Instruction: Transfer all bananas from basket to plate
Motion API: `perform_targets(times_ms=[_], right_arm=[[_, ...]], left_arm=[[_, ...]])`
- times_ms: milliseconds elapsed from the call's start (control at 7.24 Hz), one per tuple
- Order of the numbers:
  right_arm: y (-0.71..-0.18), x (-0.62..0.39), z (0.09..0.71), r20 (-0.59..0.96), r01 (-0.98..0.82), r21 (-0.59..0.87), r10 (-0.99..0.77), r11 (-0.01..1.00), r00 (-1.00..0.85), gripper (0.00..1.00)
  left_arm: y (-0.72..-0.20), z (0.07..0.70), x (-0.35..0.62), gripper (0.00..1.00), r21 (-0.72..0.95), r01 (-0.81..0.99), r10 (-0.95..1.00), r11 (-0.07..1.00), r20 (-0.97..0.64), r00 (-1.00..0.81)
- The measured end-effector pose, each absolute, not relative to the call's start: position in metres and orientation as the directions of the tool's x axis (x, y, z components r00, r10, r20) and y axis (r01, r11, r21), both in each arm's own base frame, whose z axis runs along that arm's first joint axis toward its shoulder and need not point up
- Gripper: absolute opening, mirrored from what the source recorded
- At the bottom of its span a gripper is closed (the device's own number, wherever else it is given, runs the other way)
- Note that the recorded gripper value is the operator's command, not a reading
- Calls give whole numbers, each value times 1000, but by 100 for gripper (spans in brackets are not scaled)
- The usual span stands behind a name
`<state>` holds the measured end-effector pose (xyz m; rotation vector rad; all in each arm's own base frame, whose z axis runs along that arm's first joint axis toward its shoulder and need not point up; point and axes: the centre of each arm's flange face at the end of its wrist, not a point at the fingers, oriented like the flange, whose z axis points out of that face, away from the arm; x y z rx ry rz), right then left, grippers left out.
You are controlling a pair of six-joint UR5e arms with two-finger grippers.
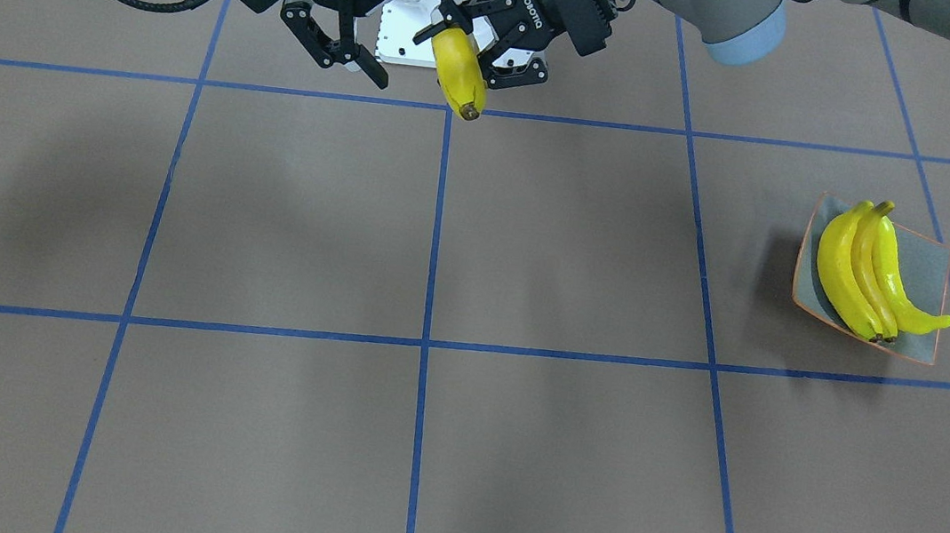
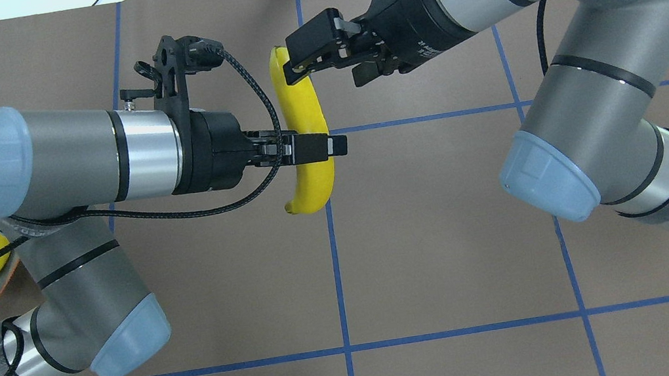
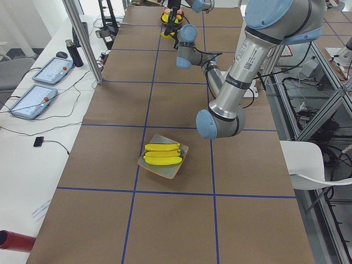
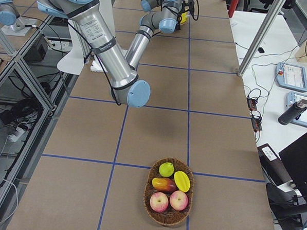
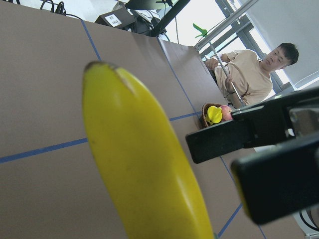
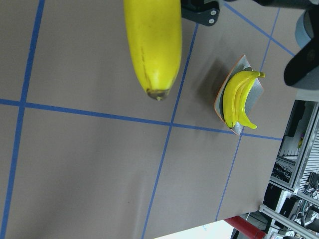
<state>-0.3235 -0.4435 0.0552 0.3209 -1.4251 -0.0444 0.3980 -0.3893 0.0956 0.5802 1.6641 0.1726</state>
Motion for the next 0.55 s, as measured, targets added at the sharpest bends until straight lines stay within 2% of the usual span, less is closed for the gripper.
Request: perform_targets(times_ms=[553], right_arm=[[-489,-282,66,972,-270,183,-134,945,192,99]], left_arm=[[-389,97,397,0,425,273,459,863,-885,-71]])
